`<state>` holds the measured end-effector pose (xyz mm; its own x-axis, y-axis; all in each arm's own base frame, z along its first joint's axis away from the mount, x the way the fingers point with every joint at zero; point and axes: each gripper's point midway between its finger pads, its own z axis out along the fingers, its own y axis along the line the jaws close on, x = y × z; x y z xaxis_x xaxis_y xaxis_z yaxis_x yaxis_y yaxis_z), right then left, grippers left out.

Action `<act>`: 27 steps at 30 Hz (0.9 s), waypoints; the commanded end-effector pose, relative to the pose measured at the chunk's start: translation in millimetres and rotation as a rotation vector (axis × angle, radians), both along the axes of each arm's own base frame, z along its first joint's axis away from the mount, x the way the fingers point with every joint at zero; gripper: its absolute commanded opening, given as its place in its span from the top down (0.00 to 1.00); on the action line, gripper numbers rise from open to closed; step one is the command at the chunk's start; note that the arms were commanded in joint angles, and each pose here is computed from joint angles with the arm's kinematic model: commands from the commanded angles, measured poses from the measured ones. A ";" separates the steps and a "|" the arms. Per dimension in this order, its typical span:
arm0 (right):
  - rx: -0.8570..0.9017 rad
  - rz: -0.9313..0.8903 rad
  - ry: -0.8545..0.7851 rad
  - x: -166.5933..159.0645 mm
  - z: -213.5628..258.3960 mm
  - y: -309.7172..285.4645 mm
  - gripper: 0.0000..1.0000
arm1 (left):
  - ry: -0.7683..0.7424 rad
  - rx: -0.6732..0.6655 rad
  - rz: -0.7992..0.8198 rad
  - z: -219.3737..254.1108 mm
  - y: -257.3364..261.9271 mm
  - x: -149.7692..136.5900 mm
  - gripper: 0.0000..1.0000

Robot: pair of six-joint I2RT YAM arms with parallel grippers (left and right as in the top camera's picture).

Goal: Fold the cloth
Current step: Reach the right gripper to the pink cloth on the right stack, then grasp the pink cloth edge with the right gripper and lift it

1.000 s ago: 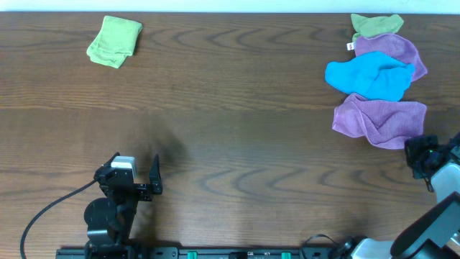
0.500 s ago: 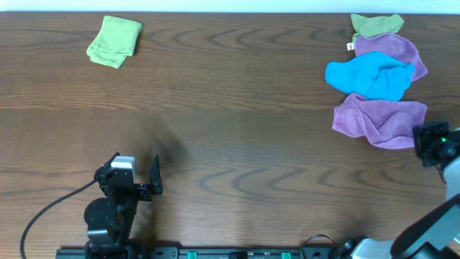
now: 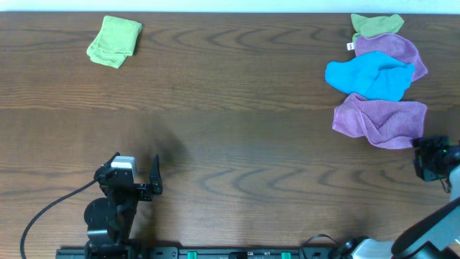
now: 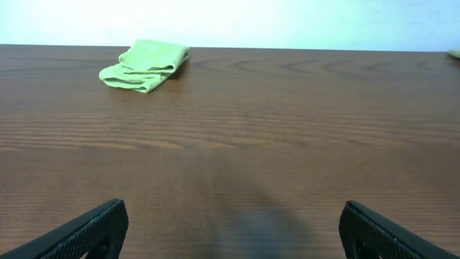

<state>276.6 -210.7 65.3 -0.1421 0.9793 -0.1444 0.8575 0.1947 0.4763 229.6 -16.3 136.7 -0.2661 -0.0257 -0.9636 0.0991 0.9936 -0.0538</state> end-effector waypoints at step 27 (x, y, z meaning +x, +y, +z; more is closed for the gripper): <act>0.017 0.007 -0.103 34.0 -23.5 -19.7 0.57 | 0.025 -0.006 0.011 -11.4 2.0 -0.1 0.05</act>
